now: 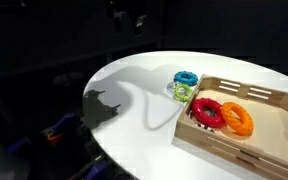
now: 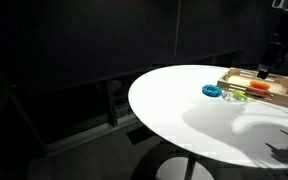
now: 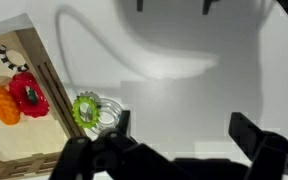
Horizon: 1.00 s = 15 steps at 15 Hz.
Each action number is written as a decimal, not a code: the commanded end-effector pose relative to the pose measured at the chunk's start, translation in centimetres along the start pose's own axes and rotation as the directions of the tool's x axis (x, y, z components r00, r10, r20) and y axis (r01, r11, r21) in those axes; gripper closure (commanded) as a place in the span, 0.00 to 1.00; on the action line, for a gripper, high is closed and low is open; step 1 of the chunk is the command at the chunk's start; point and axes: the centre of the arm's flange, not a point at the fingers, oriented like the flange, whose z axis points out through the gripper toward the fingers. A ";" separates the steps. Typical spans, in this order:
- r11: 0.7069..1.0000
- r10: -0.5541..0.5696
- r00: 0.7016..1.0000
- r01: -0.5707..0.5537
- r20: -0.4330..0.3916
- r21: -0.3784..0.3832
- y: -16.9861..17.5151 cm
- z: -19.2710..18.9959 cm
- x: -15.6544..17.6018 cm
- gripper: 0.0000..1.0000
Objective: Put the green ring onto the tray
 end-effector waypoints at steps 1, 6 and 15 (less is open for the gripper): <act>1.000 0.000 1.000 0.000 0.000 0.000 0.0 0.0 0.0 0.00; 1.000 0.000 1.000 0.000 0.000 0.000 0.0 0.0 0.0 0.00; 1.000 0.008 1.000 -0.008 0.003 0.007 0.1 -0.1 0.3 0.00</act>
